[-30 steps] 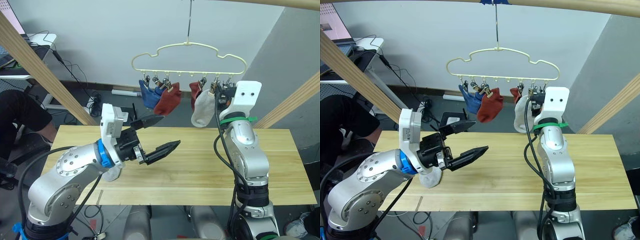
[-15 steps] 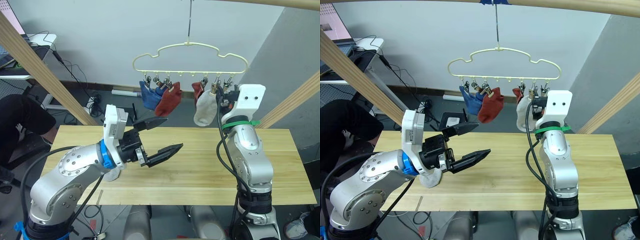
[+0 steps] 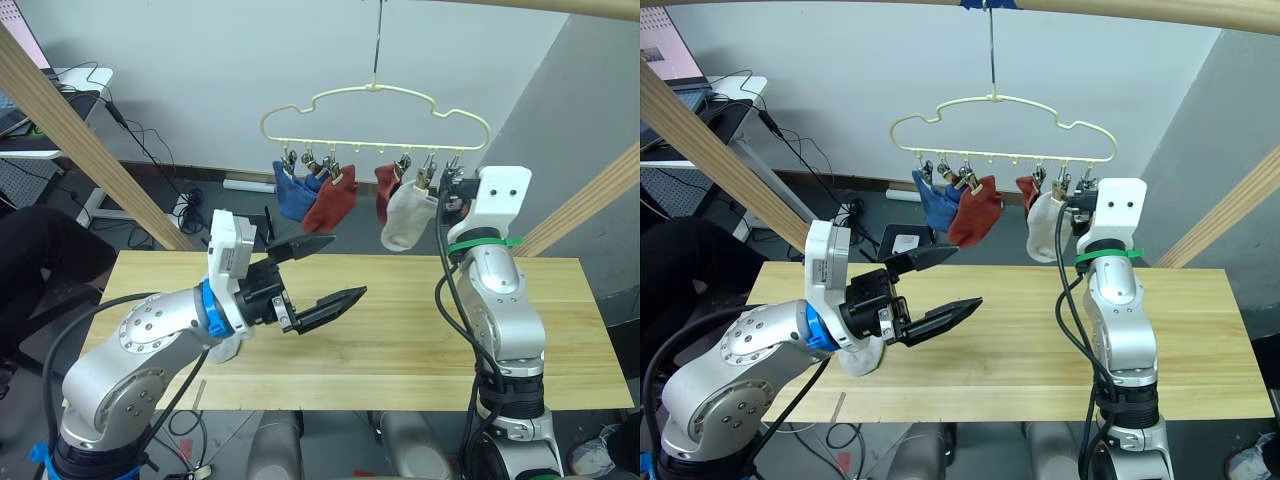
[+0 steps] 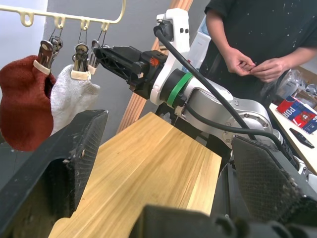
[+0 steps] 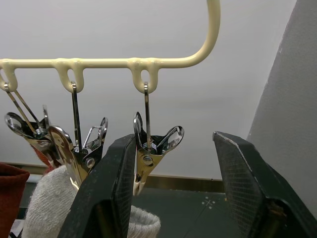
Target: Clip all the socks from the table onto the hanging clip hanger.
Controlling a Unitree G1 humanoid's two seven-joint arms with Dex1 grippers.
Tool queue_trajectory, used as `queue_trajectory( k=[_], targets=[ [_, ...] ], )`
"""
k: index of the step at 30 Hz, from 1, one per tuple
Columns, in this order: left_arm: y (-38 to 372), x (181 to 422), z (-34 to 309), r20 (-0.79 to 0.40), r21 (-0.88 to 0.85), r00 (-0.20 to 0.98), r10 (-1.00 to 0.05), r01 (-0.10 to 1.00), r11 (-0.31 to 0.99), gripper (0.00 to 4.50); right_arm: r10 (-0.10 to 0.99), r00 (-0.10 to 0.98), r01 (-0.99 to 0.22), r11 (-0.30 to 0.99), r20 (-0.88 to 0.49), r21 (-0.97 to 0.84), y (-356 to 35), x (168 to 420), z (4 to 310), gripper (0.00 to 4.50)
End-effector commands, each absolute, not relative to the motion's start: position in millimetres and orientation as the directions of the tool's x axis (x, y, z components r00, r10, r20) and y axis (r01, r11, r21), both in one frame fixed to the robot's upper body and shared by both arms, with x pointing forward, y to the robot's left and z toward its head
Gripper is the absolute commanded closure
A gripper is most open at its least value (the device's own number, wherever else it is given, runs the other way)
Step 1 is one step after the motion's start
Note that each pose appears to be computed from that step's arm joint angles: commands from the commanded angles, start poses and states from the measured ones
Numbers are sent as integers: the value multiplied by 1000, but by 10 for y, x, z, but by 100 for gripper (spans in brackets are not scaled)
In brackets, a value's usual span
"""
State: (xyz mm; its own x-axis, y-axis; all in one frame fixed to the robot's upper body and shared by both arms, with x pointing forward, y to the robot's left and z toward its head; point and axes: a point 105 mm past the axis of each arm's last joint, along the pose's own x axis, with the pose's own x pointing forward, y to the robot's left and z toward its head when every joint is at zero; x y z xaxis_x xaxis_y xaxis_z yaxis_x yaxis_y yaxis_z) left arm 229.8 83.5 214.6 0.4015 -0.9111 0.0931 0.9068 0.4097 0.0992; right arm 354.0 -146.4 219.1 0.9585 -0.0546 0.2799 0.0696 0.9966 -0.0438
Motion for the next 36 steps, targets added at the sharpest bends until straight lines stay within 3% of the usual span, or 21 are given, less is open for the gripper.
queue_trajectory(
  k=[1, 21, 24, 30, 36],
  targets=[
    [794, 2218, 2232, 124, 147, 376, -918, 908, 392, 0, -45, 941, 61, 997, 337, -39, -1461, 3456, 2319, 196],
    [780, 2232, 2241, 123, 156, 375, -919, 907, 392, 0, -52, 935, 46, 999, 352, 25, -1347, 3601, 2395, 196],
    [778, 2231, 2240, 124, 158, 375, -919, 906, 392, 0, -47, 934, 35, 999, 355, 41, -1316, 3608, 2404, 256],
    [775, 2230, 2235, 123, 158, 375, -919, 907, 391, 0, -37, 929, 18, 998, 369, 54, -1291, 3611, 2438, 448],
    [758, 2218, 2205, 122, 143, 371, -921, 911, 386, 0, -33, 926, 18, 999, 375, 43, -1369, 3600, 2467, 448]
  ],
)
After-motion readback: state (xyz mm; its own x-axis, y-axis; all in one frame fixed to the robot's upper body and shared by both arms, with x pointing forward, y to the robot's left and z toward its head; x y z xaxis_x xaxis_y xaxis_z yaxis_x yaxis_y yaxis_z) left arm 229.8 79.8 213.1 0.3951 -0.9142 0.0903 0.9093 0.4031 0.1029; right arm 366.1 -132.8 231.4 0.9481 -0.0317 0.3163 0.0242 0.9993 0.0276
